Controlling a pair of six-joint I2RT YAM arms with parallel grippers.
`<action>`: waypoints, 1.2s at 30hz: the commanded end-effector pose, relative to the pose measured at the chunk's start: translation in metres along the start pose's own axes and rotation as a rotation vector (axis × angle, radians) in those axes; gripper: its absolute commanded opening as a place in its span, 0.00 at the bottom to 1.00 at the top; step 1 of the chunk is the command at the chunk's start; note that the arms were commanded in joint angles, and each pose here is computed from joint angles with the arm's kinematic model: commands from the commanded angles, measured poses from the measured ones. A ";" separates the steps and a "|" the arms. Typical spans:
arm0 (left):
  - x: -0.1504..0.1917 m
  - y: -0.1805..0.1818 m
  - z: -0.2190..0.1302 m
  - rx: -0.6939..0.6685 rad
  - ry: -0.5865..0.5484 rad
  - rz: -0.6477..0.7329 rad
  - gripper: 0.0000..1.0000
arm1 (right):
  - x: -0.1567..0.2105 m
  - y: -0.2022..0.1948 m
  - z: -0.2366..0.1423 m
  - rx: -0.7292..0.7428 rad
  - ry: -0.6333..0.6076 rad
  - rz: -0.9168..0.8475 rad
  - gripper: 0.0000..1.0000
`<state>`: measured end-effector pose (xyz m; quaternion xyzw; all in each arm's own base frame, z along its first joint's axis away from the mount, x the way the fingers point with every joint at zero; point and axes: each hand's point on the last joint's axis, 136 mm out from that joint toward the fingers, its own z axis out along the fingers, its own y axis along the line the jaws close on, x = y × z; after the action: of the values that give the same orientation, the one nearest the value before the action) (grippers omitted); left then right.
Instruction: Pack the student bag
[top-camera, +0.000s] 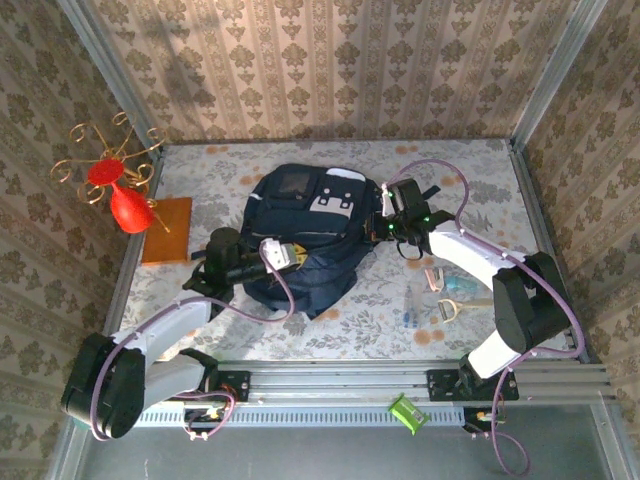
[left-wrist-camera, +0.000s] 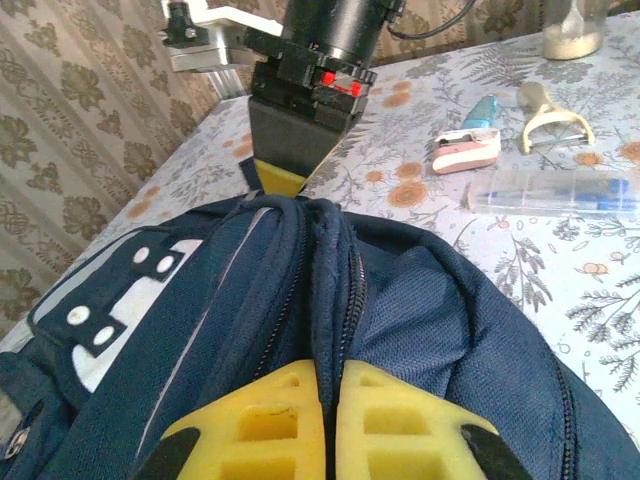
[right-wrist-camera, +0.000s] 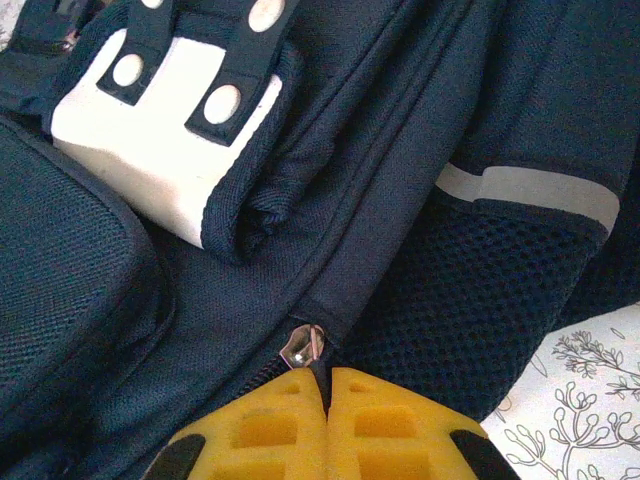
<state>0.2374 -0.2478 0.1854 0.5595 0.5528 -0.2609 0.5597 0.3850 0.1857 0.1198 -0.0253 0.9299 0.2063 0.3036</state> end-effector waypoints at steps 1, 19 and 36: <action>-0.015 0.015 -0.010 -0.056 -0.058 0.025 0.00 | -0.008 -0.090 -0.011 0.325 -0.053 0.074 0.00; 0.022 0.055 -0.013 -0.288 0.138 -0.248 0.58 | 0.047 0.023 -0.016 -0.110 -0.049 0.001 0.02; 0.026 0.063 -0.023 -0.602 0.299 -0.873 0.68 | 0.017 0.053 -0.048 -0.160 -0.115 -0.031 0.56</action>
<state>0.2895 -0.2199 0.2023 0.2104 0.8114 -0.2360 0.4915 0.3234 0.1951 0.1454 -0.0572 0.9079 0.2243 0.3494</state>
